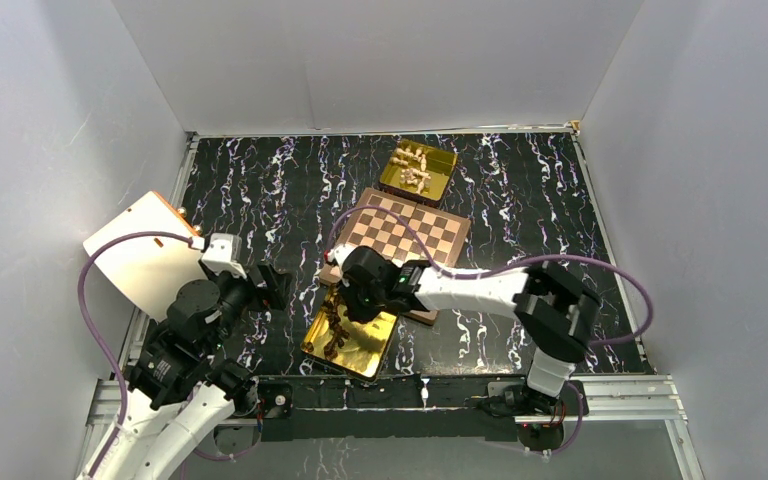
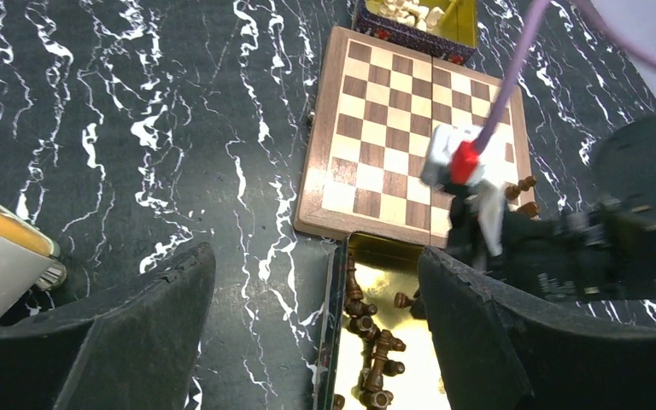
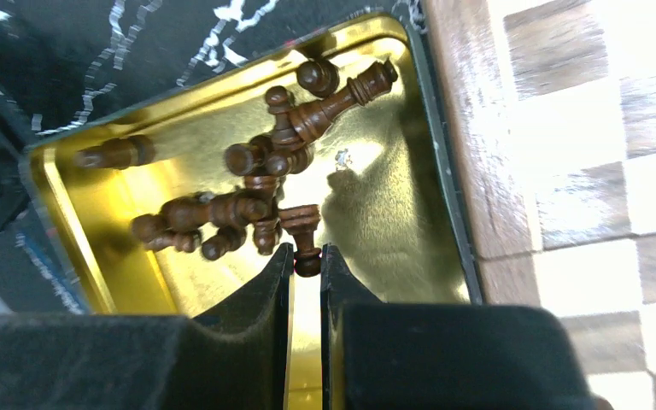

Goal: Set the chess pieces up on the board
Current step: Pick up the chess piece from the storage box.

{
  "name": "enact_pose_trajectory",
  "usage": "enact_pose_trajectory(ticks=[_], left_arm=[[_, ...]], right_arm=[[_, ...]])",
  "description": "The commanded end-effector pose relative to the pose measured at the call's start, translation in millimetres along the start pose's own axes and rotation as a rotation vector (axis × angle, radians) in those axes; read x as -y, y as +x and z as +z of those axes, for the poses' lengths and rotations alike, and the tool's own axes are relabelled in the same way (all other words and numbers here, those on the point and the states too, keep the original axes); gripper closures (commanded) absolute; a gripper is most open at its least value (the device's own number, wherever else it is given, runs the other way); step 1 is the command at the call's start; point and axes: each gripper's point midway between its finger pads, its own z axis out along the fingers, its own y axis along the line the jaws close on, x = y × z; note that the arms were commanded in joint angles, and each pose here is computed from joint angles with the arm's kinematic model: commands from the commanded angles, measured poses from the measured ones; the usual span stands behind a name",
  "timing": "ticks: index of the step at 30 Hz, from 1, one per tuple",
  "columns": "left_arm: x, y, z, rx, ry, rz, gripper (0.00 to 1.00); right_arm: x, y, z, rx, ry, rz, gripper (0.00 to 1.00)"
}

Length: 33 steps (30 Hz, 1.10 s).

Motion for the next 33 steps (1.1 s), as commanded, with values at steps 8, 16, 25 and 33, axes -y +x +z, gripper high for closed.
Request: enact_pose_trajectory(ticks=[8, 16, 25, 33], left_arm=[[40.7, -7.5, 16.7, -0.144, 0.076, -0.235, 0.34], [89.4, 21.7, 27.2, -0.350, 0.235, -0.471, 0.39], [104.5, 42.5, 31.4, -0.452, 0.288, -0.545, 0.40], [100.7, 59.8, 33.2, -0.493, 0.262, -0.566, 0.46]], right_arm=[[-34.9, -75.8, -108.8, 0.281, -0.121, -0.008, 0.92], [-54.4, -95.7, -143.3, 0.377, -0.210, -0.001, 0.91], [-56.6, -107.1, -157.7, 0.435, -0.214, 0.038, 0.90], [-56.2, -117.0, -168.3, 0.495, -0.214, 0.085, 0.91]])
